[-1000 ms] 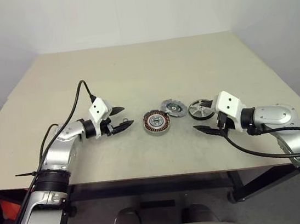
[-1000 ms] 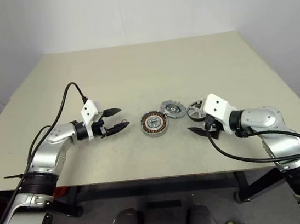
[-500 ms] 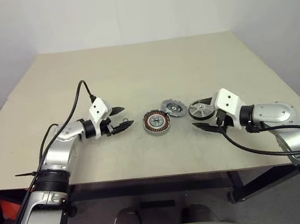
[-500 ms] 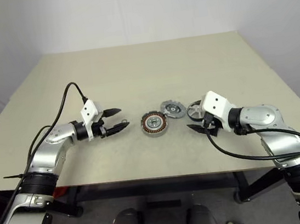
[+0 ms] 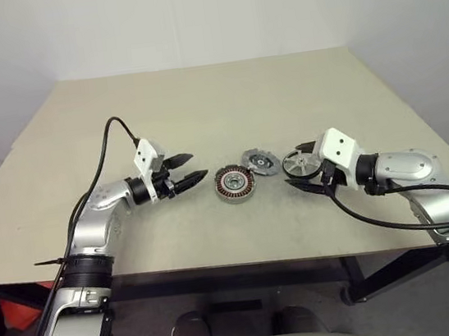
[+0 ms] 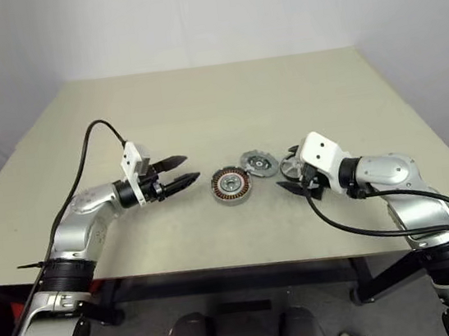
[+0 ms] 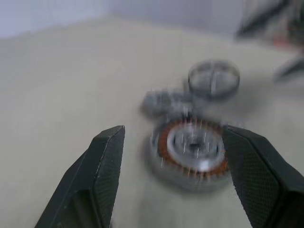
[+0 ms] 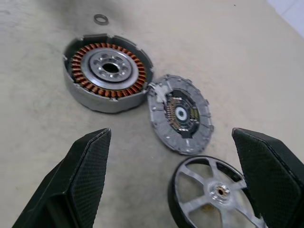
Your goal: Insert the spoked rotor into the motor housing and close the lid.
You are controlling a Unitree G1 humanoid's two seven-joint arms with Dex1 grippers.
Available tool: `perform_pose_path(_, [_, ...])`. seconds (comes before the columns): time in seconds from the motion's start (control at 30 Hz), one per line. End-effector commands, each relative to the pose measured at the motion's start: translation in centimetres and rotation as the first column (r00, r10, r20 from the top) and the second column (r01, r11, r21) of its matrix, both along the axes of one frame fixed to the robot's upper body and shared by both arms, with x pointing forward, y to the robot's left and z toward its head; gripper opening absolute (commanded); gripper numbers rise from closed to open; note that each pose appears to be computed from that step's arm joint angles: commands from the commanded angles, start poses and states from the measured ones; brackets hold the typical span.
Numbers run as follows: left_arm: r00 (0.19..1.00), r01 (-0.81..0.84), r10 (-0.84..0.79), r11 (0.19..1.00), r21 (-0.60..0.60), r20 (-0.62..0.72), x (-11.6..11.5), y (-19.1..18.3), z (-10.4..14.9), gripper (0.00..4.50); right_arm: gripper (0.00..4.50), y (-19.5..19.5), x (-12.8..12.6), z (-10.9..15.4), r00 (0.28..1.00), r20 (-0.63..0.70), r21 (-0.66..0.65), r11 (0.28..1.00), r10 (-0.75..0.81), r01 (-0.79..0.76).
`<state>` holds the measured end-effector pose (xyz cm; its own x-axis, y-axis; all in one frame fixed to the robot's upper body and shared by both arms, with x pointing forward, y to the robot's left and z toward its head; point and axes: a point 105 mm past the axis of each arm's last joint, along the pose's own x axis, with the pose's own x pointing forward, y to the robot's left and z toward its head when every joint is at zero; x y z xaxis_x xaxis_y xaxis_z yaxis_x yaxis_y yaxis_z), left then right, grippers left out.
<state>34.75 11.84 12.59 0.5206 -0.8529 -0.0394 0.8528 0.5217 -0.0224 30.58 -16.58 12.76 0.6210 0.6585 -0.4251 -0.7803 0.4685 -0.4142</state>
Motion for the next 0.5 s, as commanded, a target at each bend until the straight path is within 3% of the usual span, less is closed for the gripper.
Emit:
perform_pose_path(0.03, [0.997, -0.057, 0.053, 0.995, 0.078, 0.058, 0.4, 0.9, 0.1, 3.39, 4.19, 0.4, 0.1, 1.1, 0.999, 0.05, -0.008, 1.0, 0.012, -0.012])
perform_pose_path(0.17, [0.964, -0.226, 0.176, 0.935, 0.271, 0.197, 3.0, 2.3, -0.7, 3.39, 4.19, 0.1, 0.3, 1.0, 0.999, 0.052, -0.008, 1.0, -0.003, 0.003])
perform_pose_path(0.27, [0.942, -0.286, 0.208, 0.909, 0.303, 0.263, 4.6, 2.4, -0.1, 3.39, 4.19, 0.5, 0.6, 0.7, 0.999, 0.051, -0.007, 1.0, 0.002, -0.002])
perform_pose_path(0.5, [0.983, -0.174, 0.145, 0.931, 0.32, 0.112, 4.3, 1.4, -2.7, 3.39, 4.19, 0.6, 0.7, 0.7, 0.998, 0.061, 0.006, 1.0, -0.018, 0.018])
